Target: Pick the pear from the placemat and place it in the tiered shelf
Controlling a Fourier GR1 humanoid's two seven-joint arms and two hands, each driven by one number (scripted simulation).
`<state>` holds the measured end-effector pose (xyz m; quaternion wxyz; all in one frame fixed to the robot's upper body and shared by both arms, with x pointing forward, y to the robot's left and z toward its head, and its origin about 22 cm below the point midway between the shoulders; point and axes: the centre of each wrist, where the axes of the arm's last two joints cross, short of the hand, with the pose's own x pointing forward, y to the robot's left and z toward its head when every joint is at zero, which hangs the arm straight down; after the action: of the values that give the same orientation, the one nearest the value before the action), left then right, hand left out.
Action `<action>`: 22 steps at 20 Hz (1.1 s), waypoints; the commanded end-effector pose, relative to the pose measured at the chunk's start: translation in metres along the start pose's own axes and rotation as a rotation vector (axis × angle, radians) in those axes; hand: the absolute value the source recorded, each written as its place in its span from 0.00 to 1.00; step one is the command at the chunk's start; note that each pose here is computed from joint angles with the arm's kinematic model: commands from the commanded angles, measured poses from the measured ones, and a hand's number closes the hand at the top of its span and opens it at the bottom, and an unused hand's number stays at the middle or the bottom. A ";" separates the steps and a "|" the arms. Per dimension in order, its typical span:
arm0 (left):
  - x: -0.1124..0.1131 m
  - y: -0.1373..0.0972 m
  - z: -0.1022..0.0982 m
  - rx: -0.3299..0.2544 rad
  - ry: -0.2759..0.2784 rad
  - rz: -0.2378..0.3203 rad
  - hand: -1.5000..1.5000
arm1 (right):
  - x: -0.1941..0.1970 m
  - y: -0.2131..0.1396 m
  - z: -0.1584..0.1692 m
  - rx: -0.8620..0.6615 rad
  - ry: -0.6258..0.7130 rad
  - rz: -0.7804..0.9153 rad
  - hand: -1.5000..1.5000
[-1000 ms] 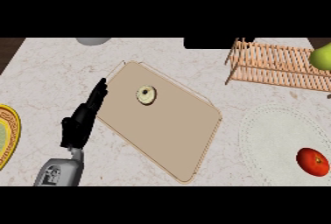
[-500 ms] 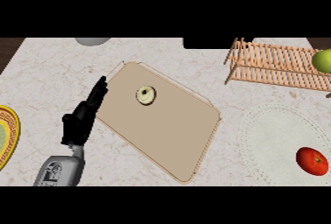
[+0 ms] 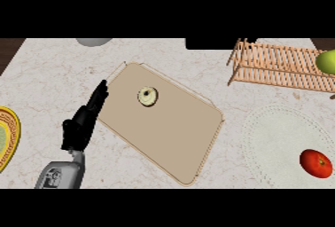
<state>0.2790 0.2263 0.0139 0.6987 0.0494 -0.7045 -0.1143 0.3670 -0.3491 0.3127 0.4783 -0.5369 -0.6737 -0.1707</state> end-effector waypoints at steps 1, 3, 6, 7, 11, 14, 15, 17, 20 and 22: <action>0.000 0.009 -0.001 -0.001 -0.014 0.005 0.50 | 0.024 -0.022 -0.007 -0.108 0.047 -0.161 0.00; 0.004 -0.014 -0.005 0.008 -0.020 0.000 0.50 | 0.023 -0.053 -0.026 -0.162 0.069 -0.215 0.00; 0.003 -0.007 0.005 -0.003 0.005 0.010 0.50 | 0.021 -0.080 -0.027 -0.208 0.122 -0.198 0.00; -0.004 0.001 0.007 0.033 0.015 -0.003 0.50 | 0.027 -0.096 -0.026 -0.227 0.142 -0.202 0.00; 0.008 -0.014 -0.008 0.005 0.005 0.003 0.50 | 0.002 -0.143 -0.043 -0.182 0.282 -0.136 0.00; -0.010 0.007 0.013 0.034 0.012 -0.007 0.50 | -0.010 -0.189 -0.042 -0.164 0.307 -0.052 0.00; -0.013 0.000 0.010 0.036 0.034 -0.012 0.50 | -0.014 -0.197 -0.043 -0.129 0.333 -0.034 0.00; -0.011 0.020 0.011 0.055 0.030 -0.005 0.50 | -0.020 -0.230 -0.040 -0.120 0.340 -0.007 0.00; 0.001 0.008 0.004 0.045 0.005 0.009 0.50 | -0.048 -0.269 -0.035 -0.103 0.290 0.021 0.00; 0.003 0.009 0.010 0.063 0.009 -0.004 0.50 | -0.055 -0.296 -0.031 -0.045 0.301 0.046 0.00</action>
<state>0.2753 0.2357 0.0149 0.7021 0.0680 -0.7020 -0.0981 0.1637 -0.4920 0.3683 0.5512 -0.5273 -0.5811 -0.2838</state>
